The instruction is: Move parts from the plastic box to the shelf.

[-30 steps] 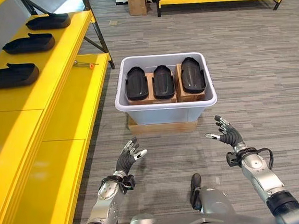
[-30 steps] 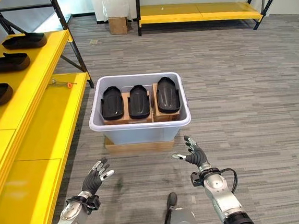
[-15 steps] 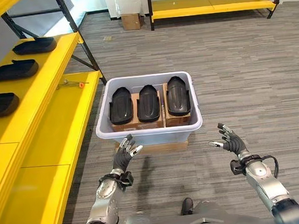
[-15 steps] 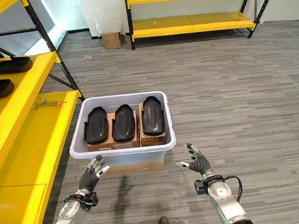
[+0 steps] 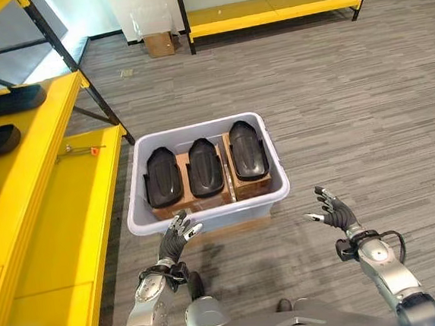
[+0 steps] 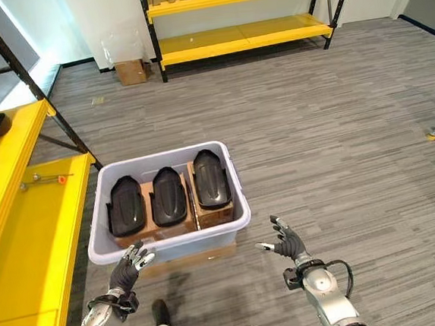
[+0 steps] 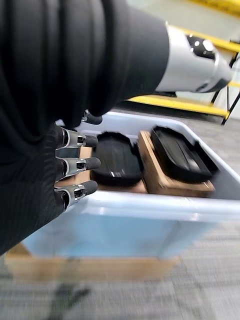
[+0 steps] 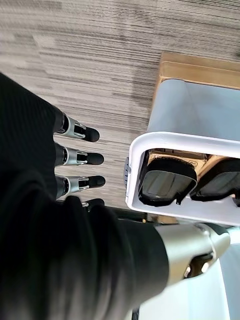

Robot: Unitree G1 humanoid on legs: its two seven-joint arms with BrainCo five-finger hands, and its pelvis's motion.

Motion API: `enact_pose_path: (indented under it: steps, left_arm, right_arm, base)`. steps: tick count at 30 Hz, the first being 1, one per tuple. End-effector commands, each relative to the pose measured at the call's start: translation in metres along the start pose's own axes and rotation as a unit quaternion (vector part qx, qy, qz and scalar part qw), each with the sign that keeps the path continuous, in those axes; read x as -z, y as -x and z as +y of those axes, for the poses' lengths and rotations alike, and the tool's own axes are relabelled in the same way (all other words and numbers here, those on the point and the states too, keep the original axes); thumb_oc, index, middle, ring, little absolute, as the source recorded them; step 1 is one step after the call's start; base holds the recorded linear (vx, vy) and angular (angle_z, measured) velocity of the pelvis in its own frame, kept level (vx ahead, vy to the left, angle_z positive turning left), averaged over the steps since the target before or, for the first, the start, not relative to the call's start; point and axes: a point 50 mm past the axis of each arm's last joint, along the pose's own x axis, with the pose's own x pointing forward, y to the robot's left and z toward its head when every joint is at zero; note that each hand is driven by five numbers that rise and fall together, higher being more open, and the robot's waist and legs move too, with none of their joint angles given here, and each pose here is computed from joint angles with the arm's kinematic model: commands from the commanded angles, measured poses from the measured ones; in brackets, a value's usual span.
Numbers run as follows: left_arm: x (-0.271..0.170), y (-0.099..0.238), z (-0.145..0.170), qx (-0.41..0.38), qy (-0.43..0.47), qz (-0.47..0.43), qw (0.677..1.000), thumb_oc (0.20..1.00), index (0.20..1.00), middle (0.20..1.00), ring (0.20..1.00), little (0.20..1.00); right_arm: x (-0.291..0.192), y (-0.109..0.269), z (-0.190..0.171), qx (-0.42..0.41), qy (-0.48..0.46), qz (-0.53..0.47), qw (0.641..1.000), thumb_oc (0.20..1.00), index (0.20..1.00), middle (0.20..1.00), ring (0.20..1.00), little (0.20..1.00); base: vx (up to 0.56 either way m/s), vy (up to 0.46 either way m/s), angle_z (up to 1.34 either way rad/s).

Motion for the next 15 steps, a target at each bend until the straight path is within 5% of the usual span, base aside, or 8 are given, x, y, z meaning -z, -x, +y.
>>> enact_pose_path:
  steps: [1, 15]
  left_arm:
    - [-0.035, -0.005, 0.008, 0.009, -0.022, -0.067, 0.997, 1.000, 1.000, 1.000, 1.000, 1.000]
    - [-0.043, -0.008, 0.006, 0.046, -0.058, -0.050, 0.996, 1.000, 1.000, 1.000, 1.000, 1.000]
  right_arm:
    - [-0.036, -0.009, 0.006, 0.006, -0.029, -0.088, 0.996, 1.000, 1.000, 1.000, 1.000, 1.000]
    - [-0.057, -0.012, 0.018, -0.003, -0.051, -0.128, 0.990, 1.000, 1.000, 1.000, 1.000, 1.000]
  base:
    - [0.28, 0.383, 0.08]
    - [0.11, 0.303, 0.04]
